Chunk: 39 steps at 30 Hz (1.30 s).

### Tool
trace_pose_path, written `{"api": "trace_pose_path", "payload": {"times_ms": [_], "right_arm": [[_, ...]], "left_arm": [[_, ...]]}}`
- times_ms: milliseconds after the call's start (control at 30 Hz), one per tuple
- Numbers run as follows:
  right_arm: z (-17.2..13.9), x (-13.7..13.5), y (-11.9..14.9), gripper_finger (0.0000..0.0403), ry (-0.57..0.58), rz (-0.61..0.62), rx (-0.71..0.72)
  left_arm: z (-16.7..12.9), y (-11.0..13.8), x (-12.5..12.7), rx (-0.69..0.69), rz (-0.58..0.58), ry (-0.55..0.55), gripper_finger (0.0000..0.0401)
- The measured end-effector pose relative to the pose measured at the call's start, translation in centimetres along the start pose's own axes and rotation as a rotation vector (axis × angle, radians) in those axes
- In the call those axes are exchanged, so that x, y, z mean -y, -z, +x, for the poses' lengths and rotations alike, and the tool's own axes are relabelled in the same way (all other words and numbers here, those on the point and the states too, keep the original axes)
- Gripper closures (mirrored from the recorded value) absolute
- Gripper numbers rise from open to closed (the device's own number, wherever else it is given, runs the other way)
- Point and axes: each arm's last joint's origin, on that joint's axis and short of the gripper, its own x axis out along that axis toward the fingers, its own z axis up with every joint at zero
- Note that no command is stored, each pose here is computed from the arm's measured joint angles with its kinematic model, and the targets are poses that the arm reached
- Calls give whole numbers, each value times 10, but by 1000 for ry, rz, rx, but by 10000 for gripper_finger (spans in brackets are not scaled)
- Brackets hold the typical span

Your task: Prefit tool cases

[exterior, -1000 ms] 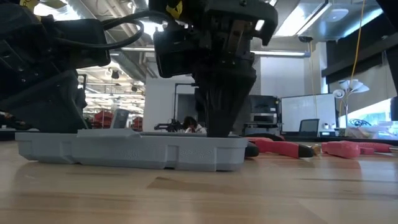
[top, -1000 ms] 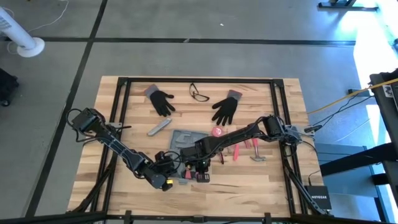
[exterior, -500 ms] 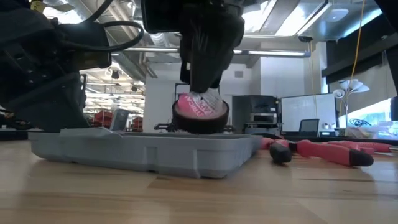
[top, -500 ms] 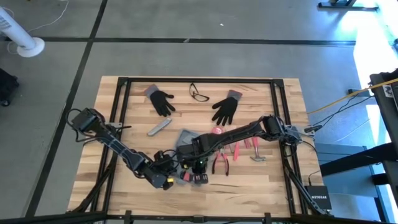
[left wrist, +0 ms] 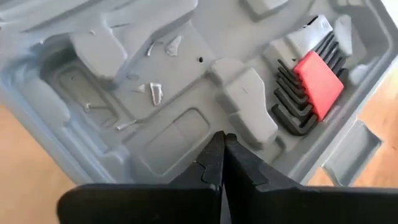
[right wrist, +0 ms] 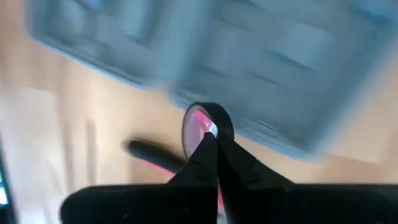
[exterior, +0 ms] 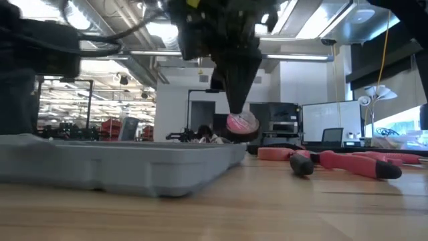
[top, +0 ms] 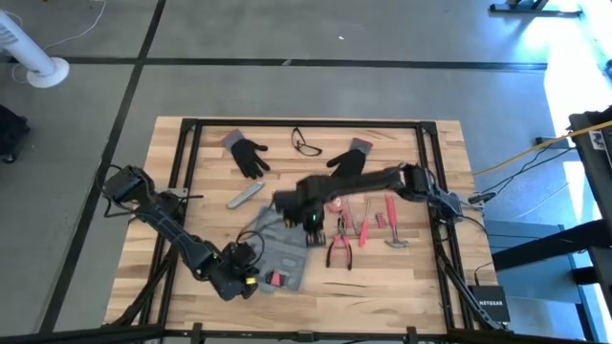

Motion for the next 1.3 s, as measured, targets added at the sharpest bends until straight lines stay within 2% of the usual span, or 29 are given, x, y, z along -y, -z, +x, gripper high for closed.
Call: {"api": "trace_pose_path", "payload": {"times_ms": [200,300,500,700,800,1033,1167,1300], "right_arm": [[-14,56,16,403,16,86,-20],[-9,64,25,403,-12,96,-71],[16,48,32,403,-162,47,-123],[29,27,34,403,-199,-17,-165],[17,20,34,403,-192,-28,-132],[-47,2,28,403,-150,-22,81],[-49,-8,23,396,-114,91,133],[-35,-27,12,360,-131,97,196]], "left_arm": [[-5,10,1,23,-27,-1,401],[-5,11,0,24,-26,-4,401],[-7,9,-2,25,-16,-22,401],[-8,7,-4,24,-12,-40,401],[-8,5,-6,25,-9,-58,401],[-10,-6,-22,58,-18,-106,401],[-9,-12,-27,125,-6,-131,401],[-5,-18,-23,151,-43,-88,401]]}}
